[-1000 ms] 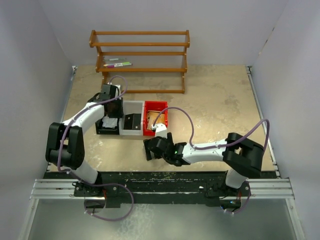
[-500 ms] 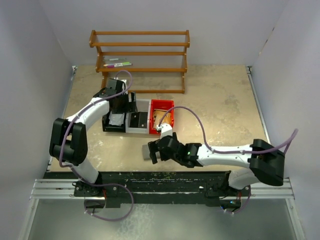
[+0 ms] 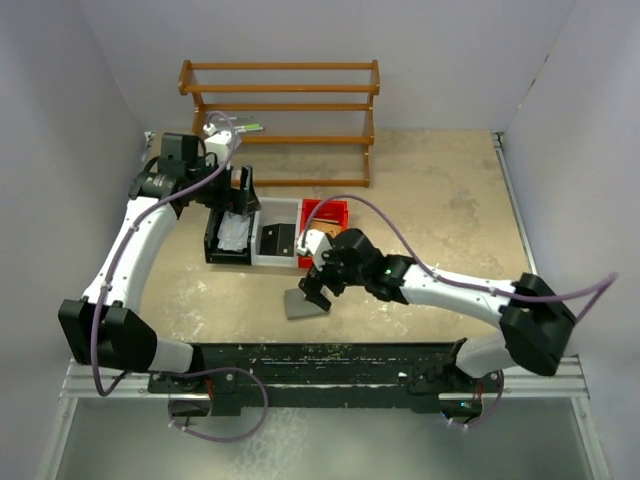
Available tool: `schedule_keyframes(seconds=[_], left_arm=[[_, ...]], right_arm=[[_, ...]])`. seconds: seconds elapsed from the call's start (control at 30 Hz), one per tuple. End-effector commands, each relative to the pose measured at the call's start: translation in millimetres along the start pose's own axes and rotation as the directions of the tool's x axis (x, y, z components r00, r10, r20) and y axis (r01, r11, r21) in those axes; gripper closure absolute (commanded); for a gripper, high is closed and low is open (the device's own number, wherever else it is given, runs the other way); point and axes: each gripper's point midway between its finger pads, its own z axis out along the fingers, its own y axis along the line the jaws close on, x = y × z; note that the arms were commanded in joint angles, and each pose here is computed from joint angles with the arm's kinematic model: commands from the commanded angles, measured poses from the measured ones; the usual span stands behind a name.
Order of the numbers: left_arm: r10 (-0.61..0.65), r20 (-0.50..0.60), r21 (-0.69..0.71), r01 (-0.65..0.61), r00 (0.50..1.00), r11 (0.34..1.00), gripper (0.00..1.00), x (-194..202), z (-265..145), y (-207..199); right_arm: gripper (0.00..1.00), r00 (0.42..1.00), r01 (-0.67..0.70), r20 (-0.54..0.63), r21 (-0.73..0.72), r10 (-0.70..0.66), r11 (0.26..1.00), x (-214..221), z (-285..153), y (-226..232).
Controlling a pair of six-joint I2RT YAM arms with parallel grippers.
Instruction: Take the credit cards out of the card holder
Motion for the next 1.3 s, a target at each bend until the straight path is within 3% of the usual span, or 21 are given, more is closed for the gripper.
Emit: schedule_keyframes(seconds=[0.0, 0.27, 0.9, 1.03, 1.1, 1.27], left_arm=[[0.149, -0.033, 0.063, -0.147, 0.988, 0.987, 0.01, 10, -44, -8], [0.322, 0.004, 0.16, -0.318, 0.947, 0.934, 0.01, 12, -89, -35], [0.349, 0.089, 0.152, -0.359, 0.933, 0.921, 0.01, -18, -113, -50], [0.339, 0.097, 0.149, -0.351, 0.936, 0.925, 0.01, -19, -115, -52], [0.339, 0.103, 0.149, -0.352, 0.935, 0.924, 0.01, -20, -117, -53], [0.345, 0.119, 0.155, -0.361, 0.931, 0.92, 0.01, -23, -123, -58]], right_arm=[[0.0, 0.964, 0.263, -0.006, -0.156, -0.267, 0.952, -12, 21, 14], [0.0, 0.926, 0.366, -0.041, -0.154, -0.376, 0.918, -12, 49, 2], [0.0, 0.888, 0.374, -0.185, -0.239, -0.42, 0.896, 58, 68, 35], [0.0, 0.888, 0.38, -0.235, -0.113, -0.396, 0.918, 61, 78, 23], [0.05, 0.899, 0.363, -0.251, -0.031, -0.359, 0.931, 58, 82, 15], [0.17, 0.935, 0.32, -0.17, 0.026, -0.312, 0.947, 44, 80, 25]])
